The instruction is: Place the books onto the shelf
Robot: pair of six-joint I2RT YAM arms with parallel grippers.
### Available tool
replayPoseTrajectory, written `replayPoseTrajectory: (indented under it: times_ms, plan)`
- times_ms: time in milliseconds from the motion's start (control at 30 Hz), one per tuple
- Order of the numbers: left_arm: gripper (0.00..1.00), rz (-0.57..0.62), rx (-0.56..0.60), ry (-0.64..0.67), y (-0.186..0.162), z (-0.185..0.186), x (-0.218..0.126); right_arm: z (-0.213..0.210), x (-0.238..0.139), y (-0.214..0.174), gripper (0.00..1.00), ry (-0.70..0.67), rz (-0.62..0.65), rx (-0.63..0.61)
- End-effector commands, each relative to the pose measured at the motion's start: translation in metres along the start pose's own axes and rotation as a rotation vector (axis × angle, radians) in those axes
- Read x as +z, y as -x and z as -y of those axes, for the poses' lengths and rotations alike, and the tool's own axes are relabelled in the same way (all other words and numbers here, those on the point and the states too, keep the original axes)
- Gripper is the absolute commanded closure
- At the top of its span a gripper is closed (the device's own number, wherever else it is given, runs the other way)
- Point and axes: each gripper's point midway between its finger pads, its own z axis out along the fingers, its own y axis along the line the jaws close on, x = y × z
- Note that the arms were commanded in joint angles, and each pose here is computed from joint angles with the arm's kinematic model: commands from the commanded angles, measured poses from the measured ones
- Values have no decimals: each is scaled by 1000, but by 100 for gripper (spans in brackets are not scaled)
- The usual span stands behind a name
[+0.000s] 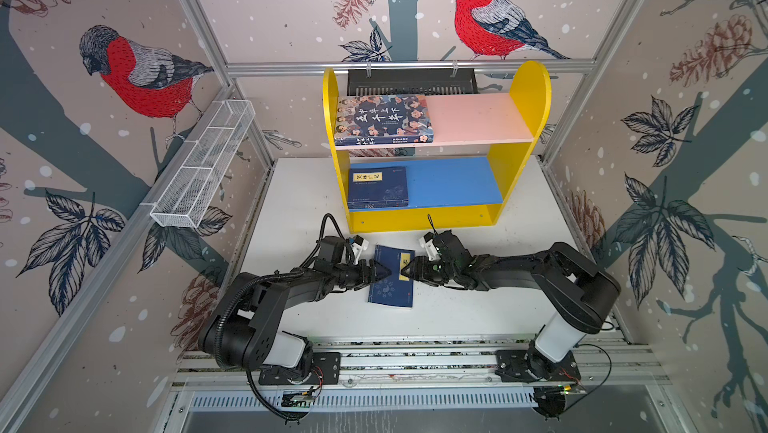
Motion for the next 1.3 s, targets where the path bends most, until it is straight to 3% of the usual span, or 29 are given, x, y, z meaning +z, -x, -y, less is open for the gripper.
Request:
replayPoseTrajectory:
  times_ms: [0, 100, 333, 500, 1000, 1267]
  plan:
    - [25, 1, 12, -80, 3, 19, -2, 26, 1, -19, 41, -98, -67, 58]
    - [32, 5, 11, -88, 4, 22, -4, 29, 1, -20, 41, -113, -66, 57]
    - [75, 14, 7, -62, 2, 18, -6, 27, -4, -17, 40, -114, -45, 52]
    - [96, 23, 15, -53, 1, 19, -8, 25, -13, -7, 40, -136, 3, 52]
    - [100, 89, 190, -98, -2, 58, -37, 14, -97, 19, 39, -195, 229, 61]
    - [100, 69, 308, -210, -10, 102, -54, -13, -151, 23, 39, -126, 357, 54]
